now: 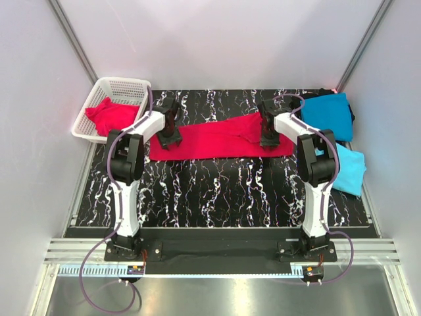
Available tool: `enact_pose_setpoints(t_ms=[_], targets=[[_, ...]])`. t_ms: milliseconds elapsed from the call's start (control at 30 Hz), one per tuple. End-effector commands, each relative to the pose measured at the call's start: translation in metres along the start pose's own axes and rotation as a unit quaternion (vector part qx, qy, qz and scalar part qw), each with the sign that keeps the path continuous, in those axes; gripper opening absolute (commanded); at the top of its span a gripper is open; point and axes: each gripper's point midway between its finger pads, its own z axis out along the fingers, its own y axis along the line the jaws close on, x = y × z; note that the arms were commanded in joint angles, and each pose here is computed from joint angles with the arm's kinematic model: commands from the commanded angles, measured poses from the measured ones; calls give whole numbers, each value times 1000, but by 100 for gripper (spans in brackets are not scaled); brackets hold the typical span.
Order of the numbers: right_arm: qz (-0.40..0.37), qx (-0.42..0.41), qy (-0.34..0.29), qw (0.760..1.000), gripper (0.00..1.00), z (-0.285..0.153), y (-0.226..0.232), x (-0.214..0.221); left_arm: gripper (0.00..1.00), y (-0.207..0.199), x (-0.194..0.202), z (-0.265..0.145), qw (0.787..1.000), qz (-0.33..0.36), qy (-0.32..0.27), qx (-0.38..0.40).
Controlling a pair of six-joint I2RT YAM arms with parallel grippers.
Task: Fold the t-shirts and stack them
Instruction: Fold the tshirt
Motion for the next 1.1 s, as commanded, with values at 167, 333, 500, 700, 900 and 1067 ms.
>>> enact_pose_setpoints(t_ms=[167, 333, 500, 700, 900, 1067], targets=[[15, 31, 49, 998, 34, -5, -21, 44, 50, 34, 41, -6, 998, 7, 58, -39], [26, 32, 50, 998, 34, -21, -27, 67, 50, 58, 70, -5, 995, 3, 77, -61], [22, 41, 54, 997, 34, -38, -31, 101, 50, 74, 100, -7, 994, 8, 83, -71], [24, 47, 48, 997, 32, -45, -36, 122, 50, 85, 111, -20, 996, 9, 61, -68], [36, 14, -19, 999, 32, -88, -27, 84, 50, 66, 86, -57, 1000, 13, 2, -19], [41, -28, -47, 998, 34, -117, -13, 67, 52, 45, 74, -91, 999, 17, -33, 33]])
